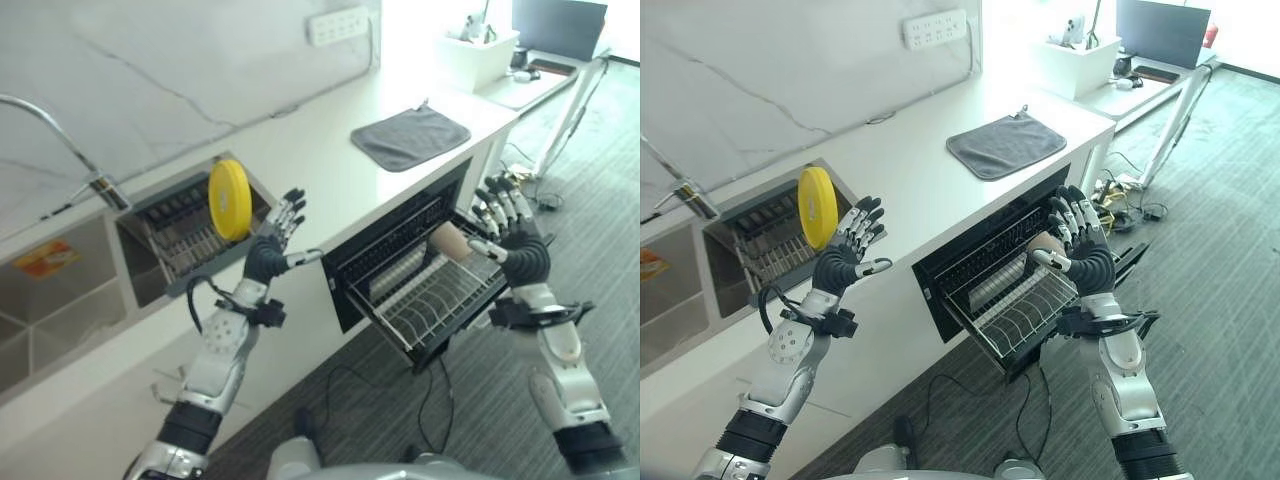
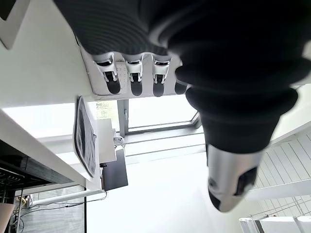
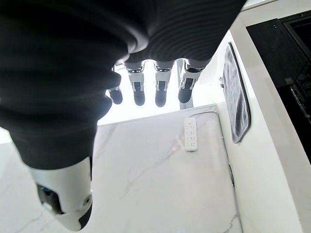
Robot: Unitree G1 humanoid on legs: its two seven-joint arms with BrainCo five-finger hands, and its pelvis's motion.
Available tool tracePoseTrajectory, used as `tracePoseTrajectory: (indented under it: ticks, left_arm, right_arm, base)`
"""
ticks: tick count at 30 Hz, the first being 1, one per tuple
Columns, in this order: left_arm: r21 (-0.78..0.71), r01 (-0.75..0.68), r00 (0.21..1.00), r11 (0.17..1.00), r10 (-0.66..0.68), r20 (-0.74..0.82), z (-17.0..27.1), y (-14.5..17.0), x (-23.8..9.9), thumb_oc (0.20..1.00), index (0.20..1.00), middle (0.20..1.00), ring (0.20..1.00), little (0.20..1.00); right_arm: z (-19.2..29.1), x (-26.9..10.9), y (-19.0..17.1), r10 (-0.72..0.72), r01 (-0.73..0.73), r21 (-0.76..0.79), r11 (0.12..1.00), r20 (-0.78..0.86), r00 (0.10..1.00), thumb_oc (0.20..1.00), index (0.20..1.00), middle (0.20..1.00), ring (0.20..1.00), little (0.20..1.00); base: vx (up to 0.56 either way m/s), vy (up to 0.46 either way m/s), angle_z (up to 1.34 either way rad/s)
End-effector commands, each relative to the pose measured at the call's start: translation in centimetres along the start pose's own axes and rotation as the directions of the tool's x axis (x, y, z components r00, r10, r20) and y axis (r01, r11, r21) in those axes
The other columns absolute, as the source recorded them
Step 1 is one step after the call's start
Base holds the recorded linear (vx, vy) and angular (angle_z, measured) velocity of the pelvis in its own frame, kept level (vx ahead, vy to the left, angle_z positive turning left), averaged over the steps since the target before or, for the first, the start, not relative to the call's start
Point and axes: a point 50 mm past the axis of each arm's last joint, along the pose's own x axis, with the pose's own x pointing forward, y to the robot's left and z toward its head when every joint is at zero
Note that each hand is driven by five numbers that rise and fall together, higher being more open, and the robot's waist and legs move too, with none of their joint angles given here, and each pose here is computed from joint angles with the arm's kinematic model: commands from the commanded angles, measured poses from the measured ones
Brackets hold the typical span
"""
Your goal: Place the dishes in the dishwasher.
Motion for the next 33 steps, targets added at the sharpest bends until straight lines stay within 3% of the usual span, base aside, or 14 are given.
tracePoseTrajectory:
  ticks: [1,7,15,22,28,33]
  left_arm:
    - [0.066,-0.023,0.99,0.998,0.014,0.139,2.8,1.5,0.2,1.0,1.0,1.0,1.0,1.0]
    - [0.078,-0.021,0.985,0.997,0.007,0.173,3.2,1.0,0.2,1.0,1.0,1.0,1.0,1.0]
    - [0.1,-0.125,0.95,0.987,0.089,0.3,5.1,1.6,-0.2,1.0,1.0,1.0,1.0,1.0]
    - [0.095,-0.209,0.922,0.973,0.163,0.351,5.9,2.6,-0.8,1.0,1.0,1.0,1.0,1.0]
    - [0.132,-0.12,0.929,0.984,0.064,0.365,6.5,2.2,0.0,1.0,1.0,1.0,1.0,1.0]
    - [0.155,-0.085,0.943,0.984,0.029,0.332,6.2,1.8,0.8,1.0,1.0,1.0,1.0,1.0]
  right_arm:
    - [2.9,2.3,1.0,0.09,-0.086,-0.032,0.996,0.149,0.985,1.0,1.0,1.0,1.0,1.0]
    - [2.7,3.5,2.3,0.147,-0.142,-0.052,0.989,0.125,0.981,1.0,1.0,1.0,1.0,1.0]
    - [3.1,4.9,3.7,0.189,-0.182,-0.065,0.981,0.13,0.973,1.0,1.0,1.0,1.0,1.0]
    - [3.3,6.6,3.7,0.136,-0.134,-0.025,0.991,0.121,0.983,1.0,1.0,1.0,1.0,1.0]
    - [2.0,8.8,3.6,0.108,-0.109,0.036,0.993,0.029,0.994,1.0,1.0,1.0,1.0,1.0]
    - [2.3,10.4,1.3,-0.051,0.047,0.09,0.995,0.045,0.998,1.0,1.0,1.0,1.0,1.0]
  base:
    - [0.08,0.023,0.44]
    - [0.05,0.012,0.33]
    - [0.01,0.011,0.04]
    - [0.03,0.019,0.25]
    - [0.08,0.024,0.23]
    - [0.14,-0.006,0.11]
